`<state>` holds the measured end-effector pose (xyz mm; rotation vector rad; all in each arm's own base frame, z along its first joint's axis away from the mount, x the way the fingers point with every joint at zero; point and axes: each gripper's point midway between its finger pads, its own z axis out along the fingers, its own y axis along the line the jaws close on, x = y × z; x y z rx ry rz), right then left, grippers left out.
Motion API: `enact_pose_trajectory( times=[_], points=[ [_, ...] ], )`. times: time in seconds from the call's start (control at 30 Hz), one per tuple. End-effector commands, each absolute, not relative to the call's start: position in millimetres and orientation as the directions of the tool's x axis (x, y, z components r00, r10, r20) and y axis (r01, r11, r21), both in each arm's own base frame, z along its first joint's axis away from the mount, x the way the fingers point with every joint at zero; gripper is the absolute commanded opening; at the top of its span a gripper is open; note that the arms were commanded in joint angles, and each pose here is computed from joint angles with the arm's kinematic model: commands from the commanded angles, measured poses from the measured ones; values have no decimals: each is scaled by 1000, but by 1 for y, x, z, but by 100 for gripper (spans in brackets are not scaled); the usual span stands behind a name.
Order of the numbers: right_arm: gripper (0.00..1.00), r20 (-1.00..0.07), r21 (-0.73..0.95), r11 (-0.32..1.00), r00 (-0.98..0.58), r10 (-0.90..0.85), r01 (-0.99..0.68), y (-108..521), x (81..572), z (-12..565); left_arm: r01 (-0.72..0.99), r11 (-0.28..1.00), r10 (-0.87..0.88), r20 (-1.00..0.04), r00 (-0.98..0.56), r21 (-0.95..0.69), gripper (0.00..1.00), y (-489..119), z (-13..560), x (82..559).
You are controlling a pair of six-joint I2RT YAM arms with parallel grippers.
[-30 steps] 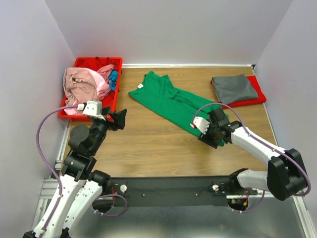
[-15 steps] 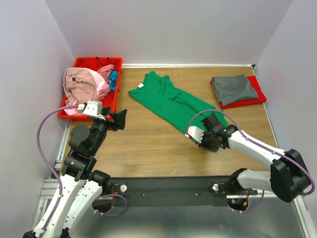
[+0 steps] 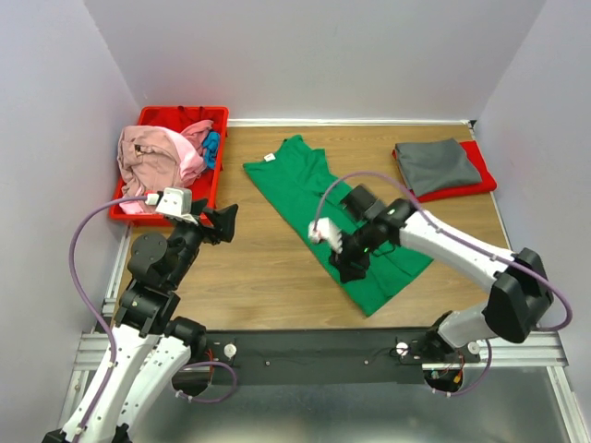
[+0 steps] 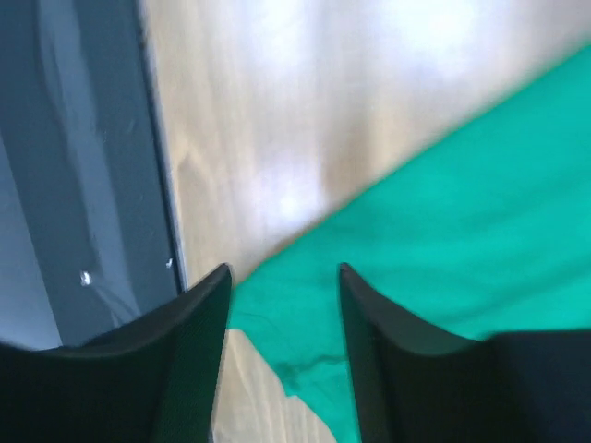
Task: Fold and stack the t-shirts
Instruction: Fold the tshirt
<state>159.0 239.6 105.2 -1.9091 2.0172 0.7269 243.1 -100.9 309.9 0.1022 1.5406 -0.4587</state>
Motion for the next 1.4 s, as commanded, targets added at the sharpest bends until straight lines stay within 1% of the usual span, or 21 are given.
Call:
enact_pose_trajectory(
  times=[0.0,0.07,0.13,0.2,0.27,0.3,0.37,0.47,0.5,0.53,0.63,0.7,0.77,0.8,0.83,0.87,0.97,1.2,1.3,1.33,1.37],
  points=[
    [61,-594,207,270,-340,-729,-940,207,208,139,409,889,-215,-976,-27,-207,83,-112,312,241],
    [73,-609,205,445,-469,-639,-872,165,241,138,450,868,-217,-975,-35,-210,83,-120,312,239],
    [80,-626,166,612,-562,-541,-774,121,272,132,503,829,-238,-968,-82,-246,83,-134,305,240],
    [81,-623,164,709,-630,-464,-685,95,296,121,524,792,-254,-949,-184,-314,83,-150,282,246],
    [81,-624,219,760,-687,-373,-612,71,312,114,567,693,-329,-895,-301,-445,79,-174,271,245],
    [81,-597,267,766,-725,-345,-584,67,318,101,522,671,-334,-843,-421,-527,78,-184,236,251],
    [80,-580,318,772,-757,-301,-551,60,326,92,455,620,-378,-752,-540,-639,70,-202,212,254],
    [80,-583,384,746,-769,-261,-544,69,335,87,254,698,-397,-657,-641,-670,66,-212,162,275],
    [80,-585,394,743,-771,-251,-541,71,337,87,208,717,-419,-649,-635,-666,66,-214,164,287],
    [80,-593,397,743,-769,-240,-538,72,341,87,108,765,-423,-622,-659,-635,67,-210,136,299],
    [80,-601,400,746,-767,-225,-532,72,344,86,-39,815,-451,-591,-669,-578,68,-208,109,330],
    [80,-602,398,750,-767,-222,-529,71,343,82,-110,821,-483,-580,-656,-560,68,-210,110,353],
    [80,-596,398,751,-771,-225,-527,72,338,77,-235,863,-471,-543,-695,-448,69,-199,71,360],
    [80,-595,400,750,-772,-225,-527,72,337,75,-263,857,-492,-551,-674,-443,69,-202,82,378],
    [80,-593,400,750,-773,-227,-527,72,334,73,-354,873,-485,-514,-708,-336,69,-189,49,374],
    [80,-592,397,751,-773,-229,-527,72,334,73,-391,871,-491,-505,-710,-297,69,-184,43,379],
    [80,-599,390,753,-767,-230,-530,70,334,74,-445,872,-485,-489,-725,-205,68,-176,27,396],
    [80,-606,400,746,-764,-222,-533,71,332,77,-452,877,-469,-495,-732,-163,68,-165,15,416],
    [80,-600,401,747,-768,-224,-531,70,330,74,-434,888,-449,-484,-751,-149,58,-162,9,429],
    [80,-602,398,746,-766,-228,-534,70,330,74,-423,894,-439,-467,-768,-146,46,-163,1,431],
    [80,-603,396,746,-764,-229,-536,70,329,75,-417,897,-434,-460,-775,-145,41,-161,-1,432]
  ],
)
